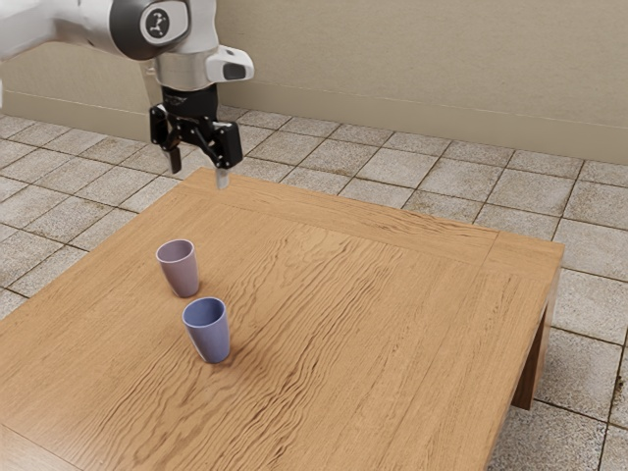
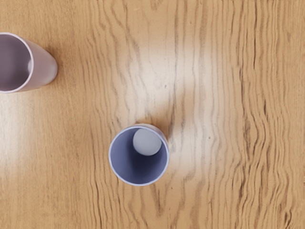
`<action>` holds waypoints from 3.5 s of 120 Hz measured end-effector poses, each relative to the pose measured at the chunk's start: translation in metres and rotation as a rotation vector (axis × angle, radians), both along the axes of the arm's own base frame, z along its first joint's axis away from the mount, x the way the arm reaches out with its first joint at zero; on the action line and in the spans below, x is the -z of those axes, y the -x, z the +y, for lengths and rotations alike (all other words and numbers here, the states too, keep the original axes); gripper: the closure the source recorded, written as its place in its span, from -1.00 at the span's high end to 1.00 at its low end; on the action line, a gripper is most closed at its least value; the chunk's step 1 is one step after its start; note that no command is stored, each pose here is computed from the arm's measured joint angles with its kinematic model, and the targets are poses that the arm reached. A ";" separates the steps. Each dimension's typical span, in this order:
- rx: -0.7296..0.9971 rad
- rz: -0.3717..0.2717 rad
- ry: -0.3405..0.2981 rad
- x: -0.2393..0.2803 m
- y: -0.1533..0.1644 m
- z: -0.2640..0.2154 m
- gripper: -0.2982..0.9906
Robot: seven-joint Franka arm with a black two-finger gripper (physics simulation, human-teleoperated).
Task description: Place the left cup onto the right cup
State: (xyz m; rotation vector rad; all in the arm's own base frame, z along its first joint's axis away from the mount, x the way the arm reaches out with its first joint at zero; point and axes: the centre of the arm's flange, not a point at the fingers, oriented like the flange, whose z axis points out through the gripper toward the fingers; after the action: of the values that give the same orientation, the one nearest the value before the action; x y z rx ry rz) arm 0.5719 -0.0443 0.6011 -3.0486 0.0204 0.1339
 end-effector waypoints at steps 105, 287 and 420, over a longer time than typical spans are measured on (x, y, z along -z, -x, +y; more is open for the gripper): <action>-0.108 0.005 0.024 0.065 -0.043 0.065 0.54; -0.220 0.078 0.079 0.204 -0.080 0.182 0.23; -0.180 0.086 0.093 0.246 -0.098 0.186 0.21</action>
State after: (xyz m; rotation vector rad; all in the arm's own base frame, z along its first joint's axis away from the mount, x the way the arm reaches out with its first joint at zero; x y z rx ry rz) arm 0.6701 0.1421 0.3549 -3.1309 -0.2493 0.2838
